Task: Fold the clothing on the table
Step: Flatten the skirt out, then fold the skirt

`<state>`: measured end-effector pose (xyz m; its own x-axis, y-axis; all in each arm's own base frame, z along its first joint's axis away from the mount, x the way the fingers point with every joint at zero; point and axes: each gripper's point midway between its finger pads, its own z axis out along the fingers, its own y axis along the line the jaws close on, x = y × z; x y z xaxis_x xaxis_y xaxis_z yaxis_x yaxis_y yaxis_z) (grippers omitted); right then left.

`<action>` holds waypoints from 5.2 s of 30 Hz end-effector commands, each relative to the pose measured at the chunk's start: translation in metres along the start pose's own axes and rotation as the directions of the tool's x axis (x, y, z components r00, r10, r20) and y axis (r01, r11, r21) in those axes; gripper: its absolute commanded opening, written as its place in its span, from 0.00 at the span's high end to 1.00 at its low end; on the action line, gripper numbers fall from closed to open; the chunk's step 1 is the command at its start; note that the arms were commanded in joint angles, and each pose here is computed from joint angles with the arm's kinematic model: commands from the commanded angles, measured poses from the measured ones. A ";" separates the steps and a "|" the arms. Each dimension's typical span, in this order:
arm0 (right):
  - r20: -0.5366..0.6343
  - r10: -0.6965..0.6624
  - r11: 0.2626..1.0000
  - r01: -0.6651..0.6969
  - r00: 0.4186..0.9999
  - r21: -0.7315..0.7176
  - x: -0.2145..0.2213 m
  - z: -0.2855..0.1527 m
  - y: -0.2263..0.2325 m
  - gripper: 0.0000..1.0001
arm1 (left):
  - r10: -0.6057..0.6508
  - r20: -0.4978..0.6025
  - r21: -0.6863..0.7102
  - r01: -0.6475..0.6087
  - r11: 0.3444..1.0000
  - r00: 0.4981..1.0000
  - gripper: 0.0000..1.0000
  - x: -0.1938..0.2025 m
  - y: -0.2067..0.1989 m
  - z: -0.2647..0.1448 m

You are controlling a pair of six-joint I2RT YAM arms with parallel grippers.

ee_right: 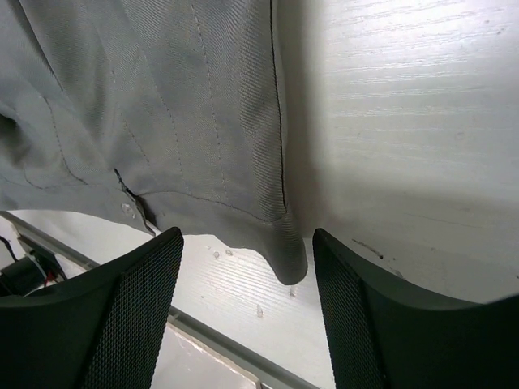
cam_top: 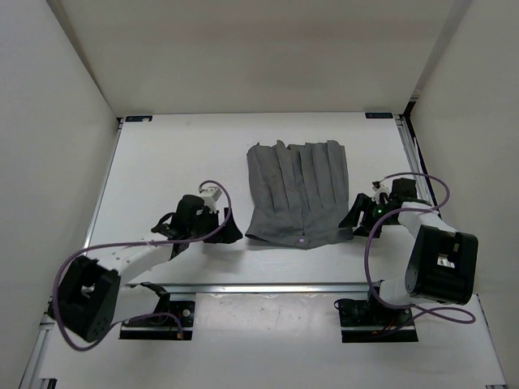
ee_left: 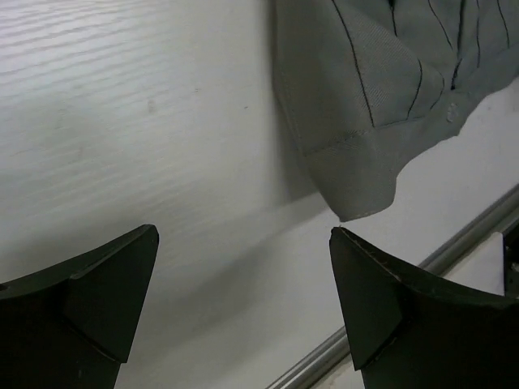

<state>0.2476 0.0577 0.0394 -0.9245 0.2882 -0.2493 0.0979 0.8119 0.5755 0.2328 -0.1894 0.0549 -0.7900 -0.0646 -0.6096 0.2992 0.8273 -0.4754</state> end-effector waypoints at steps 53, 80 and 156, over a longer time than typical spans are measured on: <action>0.088 -0.090 0.983 0.103 0.992 -0.151 -0.028 -0.032 0.030 1.00 | -0.118 -0.036 0.266 0.123 0.956 0.992 1.00 -0.049 -0.069 0.025; 0.552 -0.409 0.767 0.602 0.726 -0.223 -0.223 -0.125 0.203 1.00 | 0.024 0.637 0.219 -0.211 0.953 0.771 1.00 -0.367 -0.119 -0.090; -0.046 -0.227 0.951 0.212 0.973 -0.224 0.058 -0.017 0.088 0.12 | -0.173 -0.441 -0.258 0.060 0.964 0.881 0.01 0.022 0.042 -0.058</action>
<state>0.1900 0.1367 0.0833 -0.9416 0.0784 -0.3276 -0.1719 0.7247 0.6673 0.2026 -0.1003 0.0576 -0.9789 0.0827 -0.1868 0.1241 0.9671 -0.2219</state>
